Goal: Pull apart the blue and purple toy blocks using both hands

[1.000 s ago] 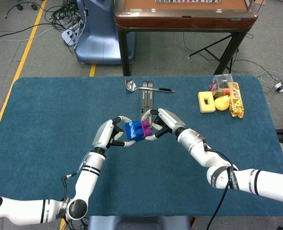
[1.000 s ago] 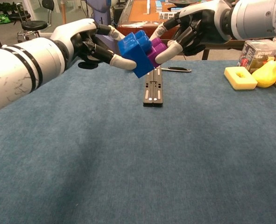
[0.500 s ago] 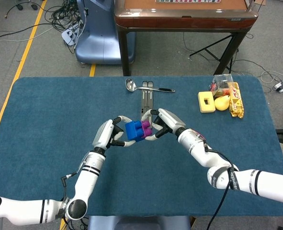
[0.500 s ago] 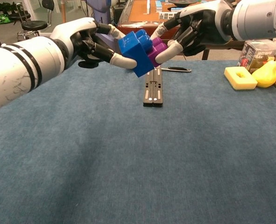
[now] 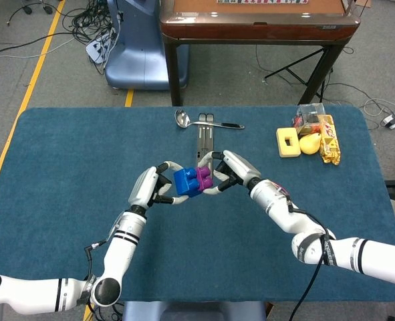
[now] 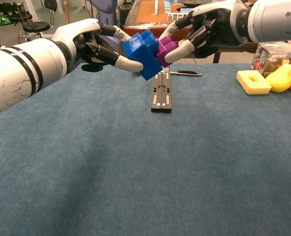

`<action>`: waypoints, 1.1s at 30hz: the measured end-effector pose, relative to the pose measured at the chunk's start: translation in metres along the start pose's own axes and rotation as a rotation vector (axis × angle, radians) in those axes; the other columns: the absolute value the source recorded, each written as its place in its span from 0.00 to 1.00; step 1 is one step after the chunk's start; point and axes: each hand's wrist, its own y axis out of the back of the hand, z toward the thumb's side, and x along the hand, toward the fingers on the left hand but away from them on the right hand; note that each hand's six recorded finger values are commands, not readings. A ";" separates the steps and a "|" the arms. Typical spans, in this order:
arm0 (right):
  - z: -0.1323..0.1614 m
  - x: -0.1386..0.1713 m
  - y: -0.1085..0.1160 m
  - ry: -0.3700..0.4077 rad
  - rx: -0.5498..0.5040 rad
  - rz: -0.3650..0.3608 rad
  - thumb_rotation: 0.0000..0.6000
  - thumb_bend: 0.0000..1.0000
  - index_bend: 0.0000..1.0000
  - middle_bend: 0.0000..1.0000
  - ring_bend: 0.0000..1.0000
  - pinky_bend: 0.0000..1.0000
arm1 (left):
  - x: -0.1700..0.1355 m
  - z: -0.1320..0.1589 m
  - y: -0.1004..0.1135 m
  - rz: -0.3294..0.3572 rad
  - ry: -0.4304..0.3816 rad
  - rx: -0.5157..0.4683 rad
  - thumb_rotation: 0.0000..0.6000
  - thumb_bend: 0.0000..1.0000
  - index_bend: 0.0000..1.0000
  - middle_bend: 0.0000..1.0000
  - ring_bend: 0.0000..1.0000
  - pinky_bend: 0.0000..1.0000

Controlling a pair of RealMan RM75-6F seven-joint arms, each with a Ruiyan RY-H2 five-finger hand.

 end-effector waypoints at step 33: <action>-0.042 0.028 0.005 -0.096 0.289 0.047 1.00 0.16 0.65 1.00 1.00 1.00 | -0.016 -0.038 -0.008 -0.089 0.015 0.270 1.00 0.21 0.63 1.00 0.99 1.00</action>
